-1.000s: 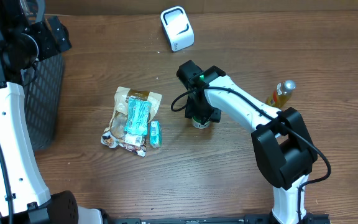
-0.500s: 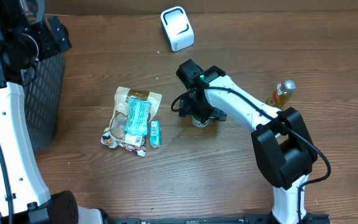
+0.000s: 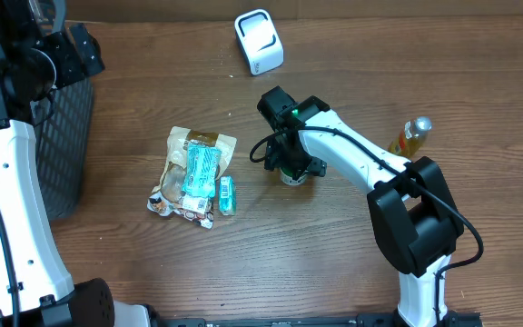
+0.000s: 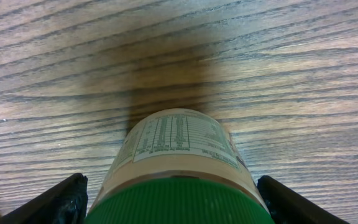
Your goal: Scan the item barcode
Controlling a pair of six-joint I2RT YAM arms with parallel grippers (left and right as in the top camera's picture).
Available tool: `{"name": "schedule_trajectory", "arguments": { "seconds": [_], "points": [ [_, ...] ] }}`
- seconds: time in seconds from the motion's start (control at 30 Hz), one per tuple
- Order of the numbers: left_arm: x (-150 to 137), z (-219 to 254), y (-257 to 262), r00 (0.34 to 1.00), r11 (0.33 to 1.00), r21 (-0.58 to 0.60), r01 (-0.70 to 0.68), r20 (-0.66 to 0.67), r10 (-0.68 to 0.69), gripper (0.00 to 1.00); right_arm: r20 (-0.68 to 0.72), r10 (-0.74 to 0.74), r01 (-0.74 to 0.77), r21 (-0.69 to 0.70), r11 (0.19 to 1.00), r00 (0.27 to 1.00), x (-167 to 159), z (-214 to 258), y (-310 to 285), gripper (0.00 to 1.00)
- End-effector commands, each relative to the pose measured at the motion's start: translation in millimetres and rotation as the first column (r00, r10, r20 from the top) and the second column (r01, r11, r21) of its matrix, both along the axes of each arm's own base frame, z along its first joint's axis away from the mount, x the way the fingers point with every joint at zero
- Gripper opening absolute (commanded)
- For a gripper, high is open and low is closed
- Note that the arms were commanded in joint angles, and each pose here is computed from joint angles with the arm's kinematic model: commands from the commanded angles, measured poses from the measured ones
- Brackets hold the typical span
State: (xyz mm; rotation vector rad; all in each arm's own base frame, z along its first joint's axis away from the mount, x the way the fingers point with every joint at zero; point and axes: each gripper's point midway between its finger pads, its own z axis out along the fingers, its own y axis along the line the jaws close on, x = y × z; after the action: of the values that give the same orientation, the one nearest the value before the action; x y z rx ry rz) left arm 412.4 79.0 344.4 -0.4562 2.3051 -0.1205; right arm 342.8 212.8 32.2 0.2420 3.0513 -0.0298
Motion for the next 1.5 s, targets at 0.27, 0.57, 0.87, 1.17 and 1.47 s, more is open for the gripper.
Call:
{"name": "schedule_trajectory", "arguments": {
  "seconds": [0.27, 0.57, 0.87, 1.17, 1.47],
  "points": [
    [2, 9, -2, 1.000, 1.000, 0.013, 0.017, 0.024, -0.018, 1.00, 0.013, -0.015, 0.015, 0.006, 1.000, 1.000, 2, -10, -1, 0.80],
    [2, 9, -2, 1.000, 1.000, 0.013, 0.017, 0.024, -0.018, 0.99, -0.003, -0.015, 0.015, -0.005, 1.000, 1.000, -2, -10, -4, 0.66],
    [2, 9, -2, 1.000, 1.000, 0.013, 0.017, 0.024, -0.018, 0.99, -0.037, -0.028, 0.029, 0.028, 0.999, 0.999, -5, -8, -3, 0.83],
    [2, 9, -2, 1.000, 1.000, 0.013, 0.017, 0.024, -0.018, 1.00, -0.106, -0.201, 0.210, 0.088, 0.974, 0.974, -11, -8, 2, 0.80],
    [2, 9, -2, 1.000, 1.000, 0.013, 0.017, 0.024, -0.018, 1.00, -0.104, -0.181, 0.191, 0.092, 0.977, 0.978, -11, -8, 3, 0.58]
  ]
}}
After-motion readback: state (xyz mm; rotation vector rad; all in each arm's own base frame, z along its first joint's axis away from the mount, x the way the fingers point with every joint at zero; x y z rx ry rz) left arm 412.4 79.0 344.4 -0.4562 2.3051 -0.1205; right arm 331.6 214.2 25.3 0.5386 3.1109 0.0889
